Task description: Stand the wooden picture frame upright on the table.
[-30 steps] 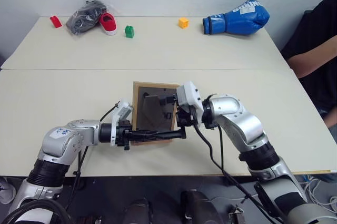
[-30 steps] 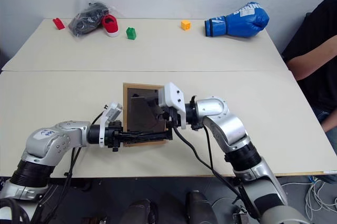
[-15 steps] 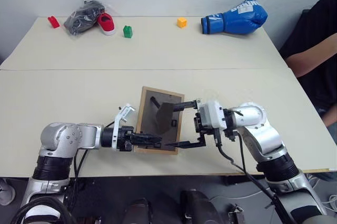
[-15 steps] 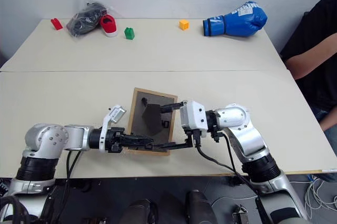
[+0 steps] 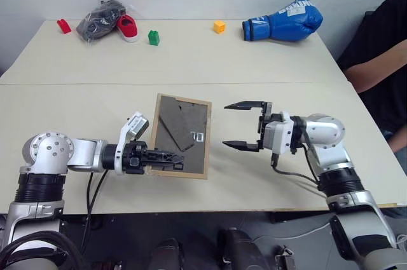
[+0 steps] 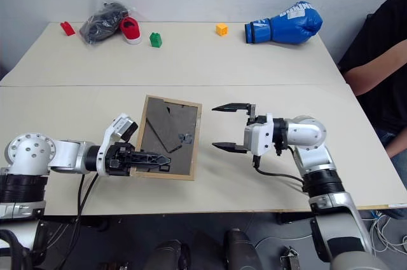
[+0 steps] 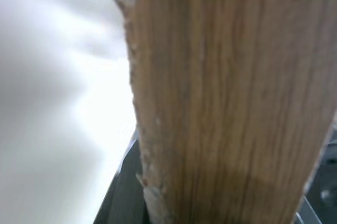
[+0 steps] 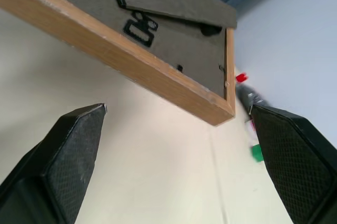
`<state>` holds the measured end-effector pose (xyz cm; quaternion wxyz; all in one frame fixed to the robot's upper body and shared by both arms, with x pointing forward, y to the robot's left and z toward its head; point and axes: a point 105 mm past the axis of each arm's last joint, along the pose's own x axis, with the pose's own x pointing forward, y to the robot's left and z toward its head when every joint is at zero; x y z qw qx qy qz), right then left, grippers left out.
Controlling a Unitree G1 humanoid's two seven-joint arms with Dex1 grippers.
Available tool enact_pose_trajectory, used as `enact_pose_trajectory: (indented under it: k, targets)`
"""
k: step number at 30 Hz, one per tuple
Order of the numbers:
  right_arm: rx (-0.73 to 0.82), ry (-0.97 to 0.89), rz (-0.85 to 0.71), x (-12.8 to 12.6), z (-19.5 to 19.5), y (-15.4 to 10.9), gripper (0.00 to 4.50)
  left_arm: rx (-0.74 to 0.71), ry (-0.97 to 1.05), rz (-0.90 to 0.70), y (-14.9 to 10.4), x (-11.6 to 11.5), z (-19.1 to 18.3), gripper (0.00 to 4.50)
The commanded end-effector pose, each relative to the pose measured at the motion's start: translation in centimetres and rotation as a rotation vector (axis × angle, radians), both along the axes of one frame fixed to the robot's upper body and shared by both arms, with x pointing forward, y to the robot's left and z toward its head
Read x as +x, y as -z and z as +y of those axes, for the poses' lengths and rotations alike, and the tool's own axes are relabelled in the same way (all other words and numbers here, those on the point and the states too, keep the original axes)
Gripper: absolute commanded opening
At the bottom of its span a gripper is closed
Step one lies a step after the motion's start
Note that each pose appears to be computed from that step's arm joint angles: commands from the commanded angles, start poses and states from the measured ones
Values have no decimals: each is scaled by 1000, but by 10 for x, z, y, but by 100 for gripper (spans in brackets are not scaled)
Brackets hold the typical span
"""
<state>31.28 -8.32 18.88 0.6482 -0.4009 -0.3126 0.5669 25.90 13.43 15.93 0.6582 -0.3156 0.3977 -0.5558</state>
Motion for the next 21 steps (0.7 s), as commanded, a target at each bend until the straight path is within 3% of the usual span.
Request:
enact_pose_trajectory:
  k: [1,5,12,15,21]
  targets:
    - [113,-51,51,-4,14,-21,448,24,3,-84,-8,-2,-3,84]
    - [153,-101,408,-9,13,-28,448,106,-28,-290,1,-1,-5,84]
    - [141,-170,830,-27,11,-48,448,117,-42,-574,8,10,-5,84]
    - [80,-159,926,-35,28,-39,448,115,-31,-622,12,10,-9,84]
    - [98,-68,928,-20,57,-31,448,105,-5,-643,16,10,-15,84]
